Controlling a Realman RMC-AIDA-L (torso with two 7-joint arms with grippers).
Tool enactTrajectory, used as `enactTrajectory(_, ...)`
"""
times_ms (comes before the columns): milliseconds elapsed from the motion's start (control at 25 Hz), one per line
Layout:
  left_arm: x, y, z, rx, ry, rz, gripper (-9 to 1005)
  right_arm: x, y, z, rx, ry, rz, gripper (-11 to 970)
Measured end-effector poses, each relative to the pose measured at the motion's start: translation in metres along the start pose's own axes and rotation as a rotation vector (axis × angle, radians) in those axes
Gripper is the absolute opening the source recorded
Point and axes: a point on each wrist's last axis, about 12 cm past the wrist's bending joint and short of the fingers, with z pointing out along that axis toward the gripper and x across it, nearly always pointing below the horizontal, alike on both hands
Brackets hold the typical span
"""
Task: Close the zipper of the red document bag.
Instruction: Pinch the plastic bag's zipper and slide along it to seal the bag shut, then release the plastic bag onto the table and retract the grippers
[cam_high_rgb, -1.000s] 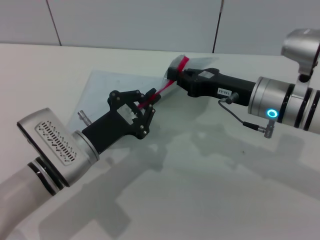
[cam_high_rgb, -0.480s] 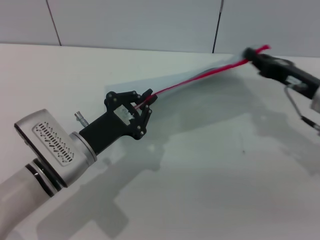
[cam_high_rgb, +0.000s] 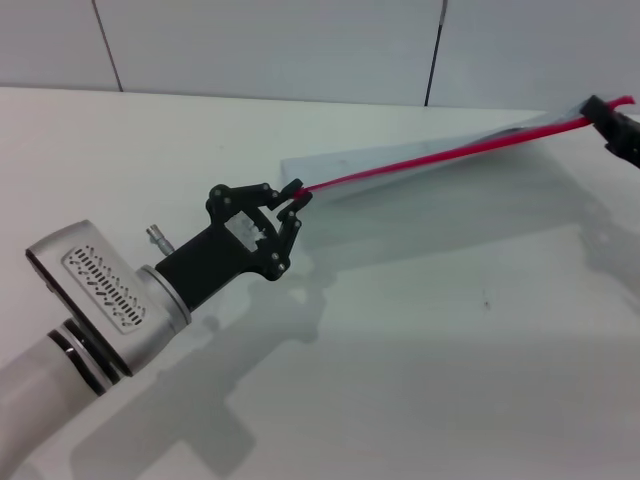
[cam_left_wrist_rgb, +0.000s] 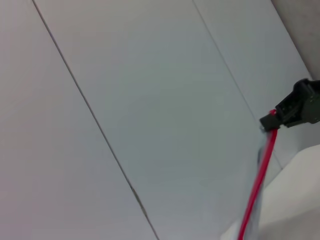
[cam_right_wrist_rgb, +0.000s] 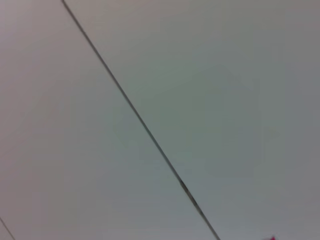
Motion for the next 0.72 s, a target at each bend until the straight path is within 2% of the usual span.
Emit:
enactTrajectory(240,0.001,0.006,0.0,-0.074,0.008,-0.036,199,-0.007,0.001,-0.006,-0.041,-0.024,-0.071,177)
enactTrajectory(480,0.002,0.011,-0.004,-0.133,0.012,-0.063,219,-0.001,0.014,-0.019,-0.138,-0.116,-0.233,184)
enactTrajectory(560,0.003,0.014,-0.006,-0.164,0.015,-0.071,226,0.003,0.021,-0.022,-0.167,-0.16,-0.286,277)
enactTrajectory(720,0.002,0.02,-0.013,-0.233,-0.007,-0.089,407,0.013,0.03,-0.029,-0.175,-0.24,-0.397,457)
